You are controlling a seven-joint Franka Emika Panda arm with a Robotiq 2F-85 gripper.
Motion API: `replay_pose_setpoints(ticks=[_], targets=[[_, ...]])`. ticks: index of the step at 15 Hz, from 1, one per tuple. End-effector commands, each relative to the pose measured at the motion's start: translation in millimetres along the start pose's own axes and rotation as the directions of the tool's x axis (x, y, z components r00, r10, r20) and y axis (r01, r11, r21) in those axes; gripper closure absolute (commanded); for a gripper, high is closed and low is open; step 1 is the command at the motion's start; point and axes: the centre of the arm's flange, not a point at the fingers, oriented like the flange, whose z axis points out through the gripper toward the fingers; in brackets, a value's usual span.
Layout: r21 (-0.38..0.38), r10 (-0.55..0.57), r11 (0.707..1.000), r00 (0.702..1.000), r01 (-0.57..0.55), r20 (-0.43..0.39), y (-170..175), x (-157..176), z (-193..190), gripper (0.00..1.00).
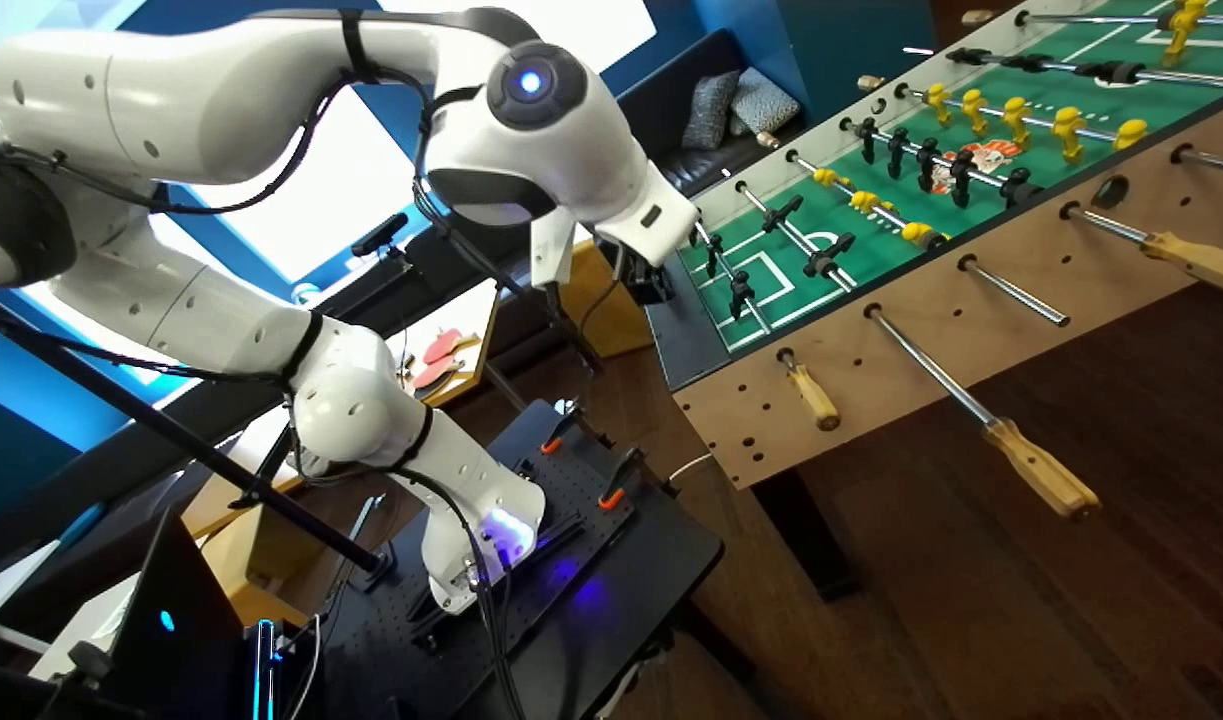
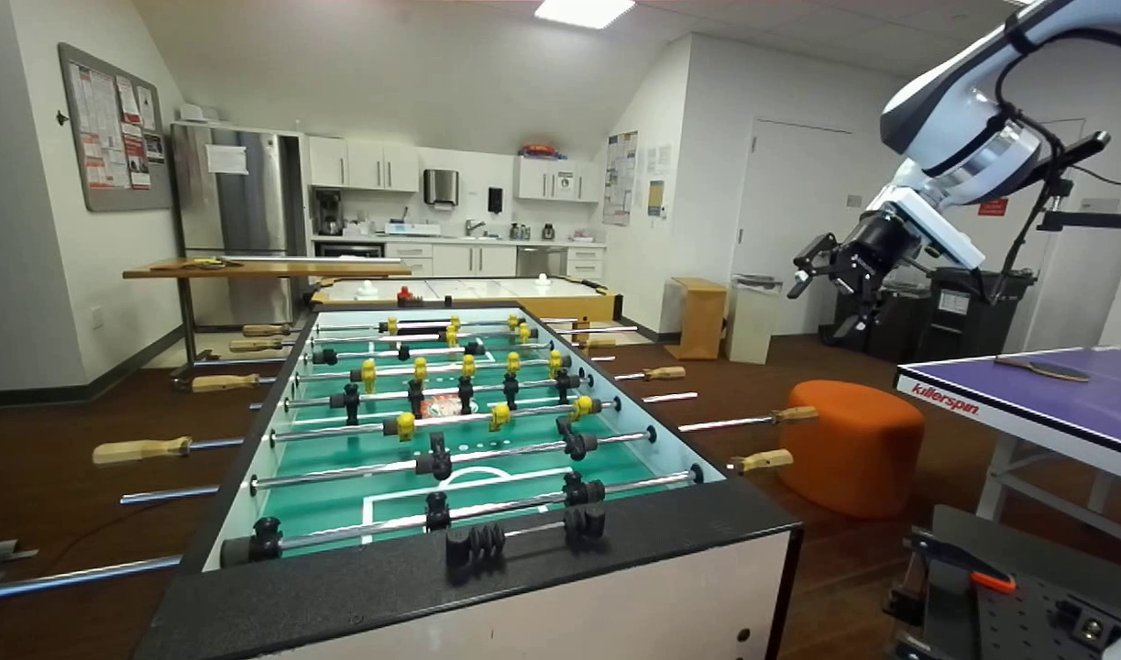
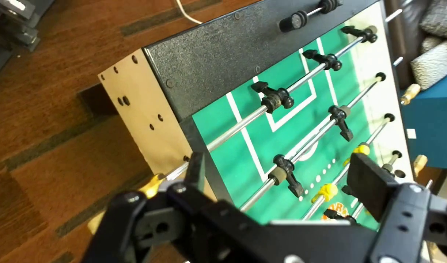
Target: Rotate the first rod on the foosball table clockwise
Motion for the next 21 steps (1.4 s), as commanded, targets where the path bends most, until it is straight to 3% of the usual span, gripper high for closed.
replay_pose_setpoints(ticks=[1, 5, 6, 7, 13, 17, 21], targets=[[0.107, 0.093, 0.988, 0.986, -0.108, 0.142, 40.8, 62.4, 10.3, 0.00], [0.187, 0.163, 0.960, 0.961, -0.206, 0.222, 79.5, 92.4, 23.4, 0.00], [0.177, 0.180, 0.959, 0.956, -0.223, 0.234, 83.4, 93.1, 27.7, 0.00], [0.180, 0.163, 0.963, 0.968, -0.198, 0.193, 77.1, 59.7, 21.4, 0.00], [0.152, 0.191, 0.962, 0.955, -0.228, 0.225, 86.9, 77.9, 35.9, 0.00], [0.245, 0.054, 0.964, 0.976, -0.106, 0.209, 122.2, 105.9, 47.6, 0.00], [0.344, 0.015, 0.933, 0.968, -0.104, 0.252, 181.6, 132.1, 58.1, 0.00]])
